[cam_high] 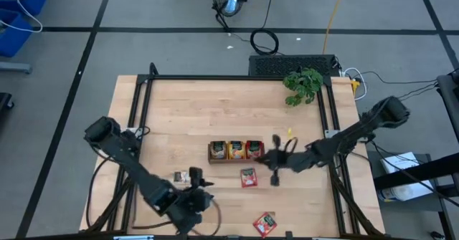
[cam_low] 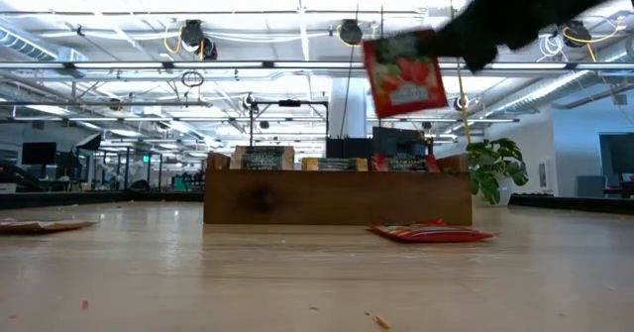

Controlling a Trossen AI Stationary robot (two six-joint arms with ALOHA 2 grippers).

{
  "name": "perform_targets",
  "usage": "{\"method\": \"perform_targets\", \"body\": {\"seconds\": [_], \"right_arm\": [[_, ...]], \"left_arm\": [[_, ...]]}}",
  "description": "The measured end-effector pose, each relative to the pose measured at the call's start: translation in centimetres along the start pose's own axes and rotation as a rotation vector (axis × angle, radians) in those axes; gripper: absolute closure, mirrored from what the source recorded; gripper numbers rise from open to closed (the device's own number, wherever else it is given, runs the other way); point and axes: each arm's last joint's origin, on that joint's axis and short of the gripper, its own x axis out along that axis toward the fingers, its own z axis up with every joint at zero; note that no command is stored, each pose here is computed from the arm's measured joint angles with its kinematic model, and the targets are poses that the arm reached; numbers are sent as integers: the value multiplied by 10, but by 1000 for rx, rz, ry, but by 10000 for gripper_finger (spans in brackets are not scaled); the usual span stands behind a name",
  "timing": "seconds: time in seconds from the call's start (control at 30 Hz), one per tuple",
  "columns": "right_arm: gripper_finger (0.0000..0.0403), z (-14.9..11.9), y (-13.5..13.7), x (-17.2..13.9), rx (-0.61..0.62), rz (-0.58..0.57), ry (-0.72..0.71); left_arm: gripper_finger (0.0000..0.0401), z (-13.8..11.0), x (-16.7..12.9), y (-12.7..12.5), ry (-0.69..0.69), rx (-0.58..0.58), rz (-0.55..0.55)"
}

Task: Pick & Place Tea
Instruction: Put the red tea bag into the right section of the wooden organizer

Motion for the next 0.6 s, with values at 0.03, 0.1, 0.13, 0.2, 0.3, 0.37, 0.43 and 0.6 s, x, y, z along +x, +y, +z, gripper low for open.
{"method": "perform_targets", "body": {"seconds": [0.03,0.1,0.13,0.2,0.3,0.37,0.43,0.6], "right_arm": [[403,-7,-7,-5,24,-7,-25],[403,-21,-20,-11,81,-3,-85],[403,-26,-26,-13,103,10,-113],[403,-33,-36,-15,137,44,-168],[403,-44,-48,-13,155,51,-167],[403,-47,-51,-8,154,33,-148],[403,-50,-52,-4,147,18,-122],[403,-63,-55,9,128,-18,-49]], "left_arm": [[198,-5,-5,-2,-18,22,22],[211,-14,-15,-5,-56,75,76],[218,-15,-22,-5,-87,95,89],[231,-9,-38,4,-154,111,85],[253,3,-55,28,-249,110,19],[267,6,-58,42,-312,112,-82],[280,4,-57,53,-388,123,-186],[306,-23,-37,66,-494,100,-264]]}}
